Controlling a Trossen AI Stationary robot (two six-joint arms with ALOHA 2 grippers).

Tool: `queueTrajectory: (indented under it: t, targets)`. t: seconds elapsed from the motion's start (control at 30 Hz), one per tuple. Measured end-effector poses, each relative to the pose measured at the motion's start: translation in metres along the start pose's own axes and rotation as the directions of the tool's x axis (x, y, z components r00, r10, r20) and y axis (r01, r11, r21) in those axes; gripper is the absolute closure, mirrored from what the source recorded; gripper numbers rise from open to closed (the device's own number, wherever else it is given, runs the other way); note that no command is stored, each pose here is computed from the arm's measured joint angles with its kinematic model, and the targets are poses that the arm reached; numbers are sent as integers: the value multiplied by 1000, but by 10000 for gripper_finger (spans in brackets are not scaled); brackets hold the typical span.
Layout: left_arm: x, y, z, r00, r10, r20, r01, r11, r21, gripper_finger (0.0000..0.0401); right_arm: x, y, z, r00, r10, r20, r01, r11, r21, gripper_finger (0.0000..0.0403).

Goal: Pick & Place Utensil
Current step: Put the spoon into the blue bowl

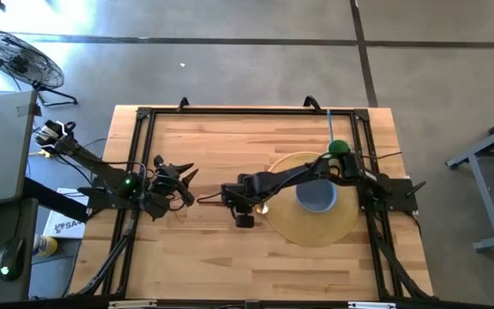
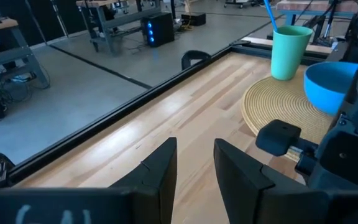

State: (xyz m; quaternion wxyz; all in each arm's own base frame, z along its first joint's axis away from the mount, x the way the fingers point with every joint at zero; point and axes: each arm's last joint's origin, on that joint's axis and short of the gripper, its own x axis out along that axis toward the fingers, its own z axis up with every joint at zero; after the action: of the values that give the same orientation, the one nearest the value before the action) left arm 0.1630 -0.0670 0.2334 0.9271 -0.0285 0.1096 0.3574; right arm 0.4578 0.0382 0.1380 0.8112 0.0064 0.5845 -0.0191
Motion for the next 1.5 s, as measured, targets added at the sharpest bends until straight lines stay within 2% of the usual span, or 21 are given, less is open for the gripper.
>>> queueTrajectory:
  t: [0.3, 0.5, 0.63, 0.87, 1.03, 1.17, 1.37, 1.5]
  targets:
    - [0, 0, 0, 1000, -1, -1, 1, 1000, -10, 297, 0, 3, 5, 998, 14, 58, -14, 1000, -4, 358]
    - [0, 0, 0, 1000, 3, 2, -3, 1000, -12, 297, 10, 4, 3, 999, 2, 42, -1, 1000, -7, 379]
    - [0, 0, 0, 1000, 5, 1, -5, 1000, -8, 297, 14, 9, 3, 997, -51, 50, 52, 999, -10, 381]
    - [0, 1, 0, 1000, 5, 1, -5, 1000, -8, 297, -2, 30, 1, 979, -175, 105, 175, 985, 11, 386]
    - [-1, 1, 0, 999, -30, -21, 30, 999, -12, 297, -26, 45, -2, 967, -222, 124, 214, 974, 71, 380]
    - [-2, 2, 0, 998, -53, -34, 52, 998, -19, 297, -44, 59, -9, 965, -237, 114, 229, 970, 76, 379]
    - [-2, 1, 0, 996, -74, -52, 74, 997, -15, 297, -91, 75, -20, 946, -286, 150, 268, 954, 132, 383]
    - [-2, 1, -1, 995, -84, -60, 84, 996, -15, 297, -126, 75, -42, 921, -338, 194, 300, 932, 201, 381]
